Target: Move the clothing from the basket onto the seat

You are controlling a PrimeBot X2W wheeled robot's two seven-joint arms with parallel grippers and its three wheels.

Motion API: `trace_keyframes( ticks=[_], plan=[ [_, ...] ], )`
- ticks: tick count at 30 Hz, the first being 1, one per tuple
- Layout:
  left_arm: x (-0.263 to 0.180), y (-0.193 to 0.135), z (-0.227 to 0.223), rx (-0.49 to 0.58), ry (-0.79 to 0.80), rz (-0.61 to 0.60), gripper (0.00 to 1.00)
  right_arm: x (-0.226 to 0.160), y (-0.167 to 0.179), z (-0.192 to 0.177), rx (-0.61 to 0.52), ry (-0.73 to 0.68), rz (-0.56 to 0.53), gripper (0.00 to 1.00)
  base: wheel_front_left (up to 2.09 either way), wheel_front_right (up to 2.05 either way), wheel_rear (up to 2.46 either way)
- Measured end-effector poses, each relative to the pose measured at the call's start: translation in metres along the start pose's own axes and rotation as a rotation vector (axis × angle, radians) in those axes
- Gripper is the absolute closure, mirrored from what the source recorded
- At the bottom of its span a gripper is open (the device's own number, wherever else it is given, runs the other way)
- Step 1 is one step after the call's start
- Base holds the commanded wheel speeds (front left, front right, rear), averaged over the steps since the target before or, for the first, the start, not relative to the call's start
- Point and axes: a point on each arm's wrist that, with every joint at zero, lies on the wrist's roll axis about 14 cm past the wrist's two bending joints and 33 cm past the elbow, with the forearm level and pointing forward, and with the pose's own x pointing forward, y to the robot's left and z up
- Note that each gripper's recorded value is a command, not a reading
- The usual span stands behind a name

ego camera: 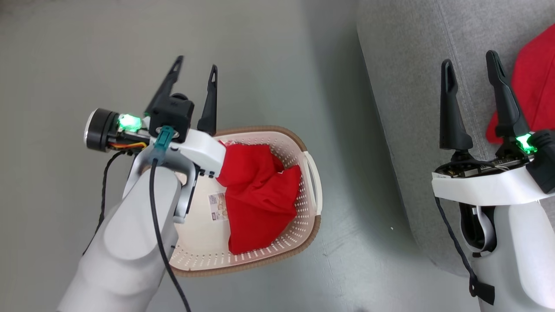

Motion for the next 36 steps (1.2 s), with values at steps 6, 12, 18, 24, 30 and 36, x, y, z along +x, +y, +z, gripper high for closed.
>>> trace_keyframes(
  ticks=[6, 12, 18, 24, 30, 36],
  plan=[
    [-0.019, 0.025, 0.019, 0.015, -0.039, 0.068, 0.00, -0.007, 0.005, 0.007, 0.008, -0.009, 0.010, 0.00, 0.00, 0.00, 0.00],
    [-0.042, 0.044, 0.038, -0.028, -0.074, 0.140, 0.00, -0.015, 0.007, 0.016, 0.014, -0.022, 0.015, 0.00, 0.00, 0.00, 0.00],
    [-0.068, 0.068, 0.054, -0.052, -0.107, 0.221, 0.00, -0.027, 0.010, 0.020, 0.005, -0.019, 0.023, 0.00, 0.00, 0.00, 0.00],
    [-0.099, 0.089, 0.066, -0.070, -0.136, 0.305, 0.00, -0.036, 0.015, 0.030, 0.016, -0.041, 0.036, 0.00, 0.00, 0.00, 0.00],
    [-0.131, 0.104, 0.074, -0.082, -0.155, 0.375, 0.00, -0.049, 0.019, 0.034, 0.022, -0.042, 0.046, 0.00, 0.00, 0.00, 0.00],
    [-0.164, 0.112, 0.081, -0.085, -0.175, 0.423, 0.00, -0.066, 0.021, 0.035, 0.032, -0.037, 0.049, 0.00, 0.00, 0.00, 0.00]
  ],
)
